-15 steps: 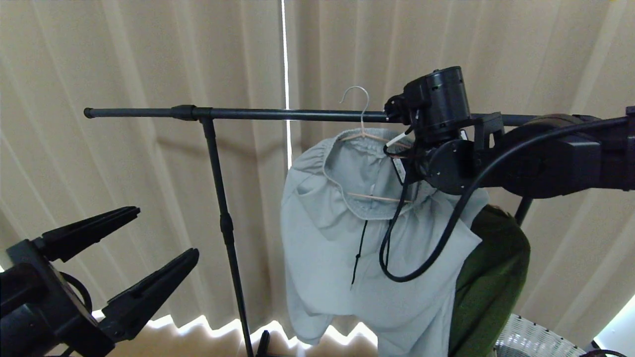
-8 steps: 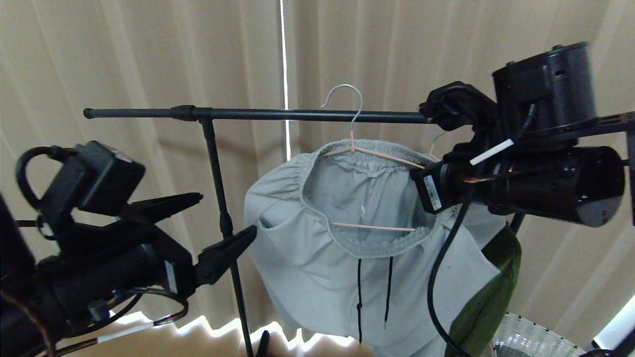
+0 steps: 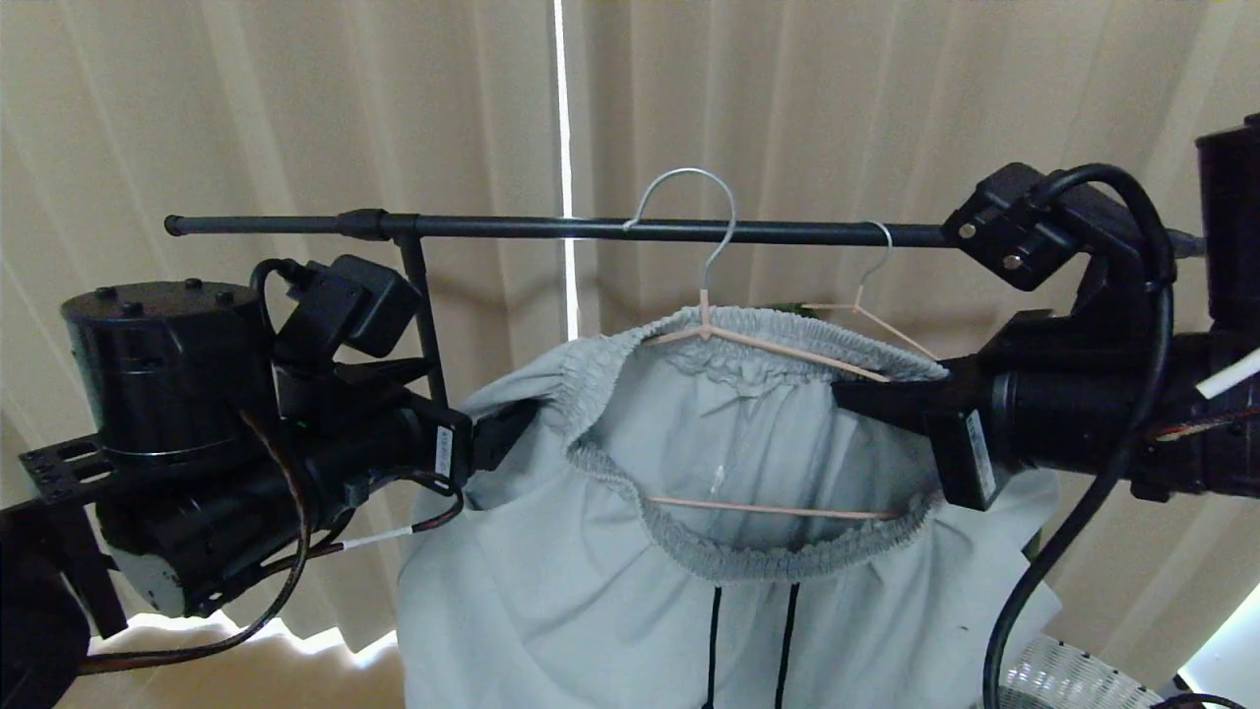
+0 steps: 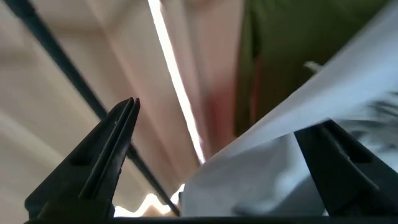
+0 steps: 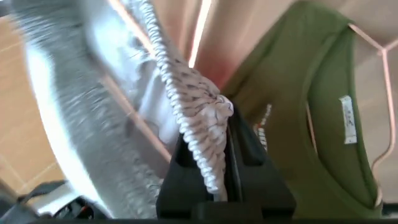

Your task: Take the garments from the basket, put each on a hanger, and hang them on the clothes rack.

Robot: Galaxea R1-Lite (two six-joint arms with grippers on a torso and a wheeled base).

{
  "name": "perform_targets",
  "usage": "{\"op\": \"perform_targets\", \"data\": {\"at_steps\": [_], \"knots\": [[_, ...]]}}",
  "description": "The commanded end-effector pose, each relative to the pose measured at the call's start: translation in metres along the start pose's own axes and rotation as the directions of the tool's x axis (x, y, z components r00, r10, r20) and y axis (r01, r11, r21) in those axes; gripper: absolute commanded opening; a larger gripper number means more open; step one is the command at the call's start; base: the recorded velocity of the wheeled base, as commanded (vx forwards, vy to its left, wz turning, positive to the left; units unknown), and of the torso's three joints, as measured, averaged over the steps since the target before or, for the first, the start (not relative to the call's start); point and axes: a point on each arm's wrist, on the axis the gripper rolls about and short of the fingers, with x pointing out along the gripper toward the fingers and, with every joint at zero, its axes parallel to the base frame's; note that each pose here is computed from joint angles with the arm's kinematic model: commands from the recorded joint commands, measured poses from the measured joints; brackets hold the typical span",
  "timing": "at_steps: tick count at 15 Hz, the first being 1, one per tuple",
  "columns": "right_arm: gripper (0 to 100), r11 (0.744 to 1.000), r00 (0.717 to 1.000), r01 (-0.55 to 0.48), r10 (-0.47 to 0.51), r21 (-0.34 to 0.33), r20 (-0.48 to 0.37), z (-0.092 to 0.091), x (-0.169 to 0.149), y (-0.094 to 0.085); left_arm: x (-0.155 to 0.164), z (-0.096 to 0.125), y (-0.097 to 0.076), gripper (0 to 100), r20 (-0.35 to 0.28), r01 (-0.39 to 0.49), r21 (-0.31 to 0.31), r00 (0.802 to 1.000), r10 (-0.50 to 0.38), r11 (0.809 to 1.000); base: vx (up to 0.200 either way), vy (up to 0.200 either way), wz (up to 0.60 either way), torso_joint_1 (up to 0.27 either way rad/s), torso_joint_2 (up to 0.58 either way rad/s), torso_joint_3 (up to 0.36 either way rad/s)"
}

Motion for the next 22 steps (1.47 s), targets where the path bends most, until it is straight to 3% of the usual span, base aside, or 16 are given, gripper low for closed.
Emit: {"op": "perform_targets", "data": {"at_steps": [1, 4, 6, 10, 11, 13, 20, 22], "knots": [[0, 0.993, 0.995, -0.097, 0.098, -0.060, 0.014, -0.009, -0.016, 0.001, 0.011, 0.002, 0.004, 100, -0.005, -0.027, -0.005, 1.000, 0.027, 1.000, 0.000, 0.000, 0.00, 0.000, 0.00, 0.000], [0, 0.979, 0.983, -0.183, 0.184, -0.085, -0.001, -0.014, -0.020, 0.003, 0.012, 0.003, 0.009, 100, 0.001, -0.044, -0.010, 0.999, 0.044, 0.999, 0.000, 0.000, 0.00, 0.000, 0.00, 0.000], [0, 0.983, 0.986, -0.167, 0.168, -0.081, -0.003, -0.010, -0.011, 0.002, 0.010, 0.002, 0.009, 100, 0.000, -0.044, -0.015, 0.999, 0.044, 0.999, 0.000, 0.000, 0.00, 0.000, 0.00, 0.000], [0, 0.999, 1.000, 0.007, -0.007, -0.034, -0.009, 0.005, 0.007, -0.009, -0.016, 0.001, 0.008, 100, 0.029, -0.012, -0.017, 1.000, 0.013, 1.000, 0.000, 0.000, 0.00, 0.000, 0.00, 0.000], [0, 0.998, 0.998, 0.061, -0.061, 0.022, -0.009, 0.013, 0.017, -0.013, -0.032, 0.005, 0.008, 100, 0.065, 0.000, -0.017, 0.998, 0.001, 1.000, 0.000, 0.000, 0.00, 0.000, 0.00, 0.000], [0, 0.991, 0.992, 0.122, -0.121, 0.060, -0.019, 0.019, 0.031, -0.021, -0.049, 0.007, 0.007, 100, 0.099, 0.013, -0.019, 0.995, -0.011, 1.000, 0.000, 0.000, 0.00, 0.000, 0.00, 0.000], [0, 0.922, 0.928, 0.373, -0.368, 0.108, -0.058, 0.038, 0.087, -0.049, -0.102, 0.001, 0.010, 100, 0.195, 0.050, -0.023, 0.980, -0.044, 0.998, 0.000, 0.000, 0.00, 0.000, 0.00, 0.000], [0, 0.876, 0.881, 0.473, -0.467, 0.099, -0.075, 0.042, 0.108, -0.052, -0.115, -0.003, 0.012, 100, 0.220, 0.047, -0.027, 0.975, -0.040, 0.999, 0.000, 0.000, 0.00, 0.000, 0.00, 0.000]]}}
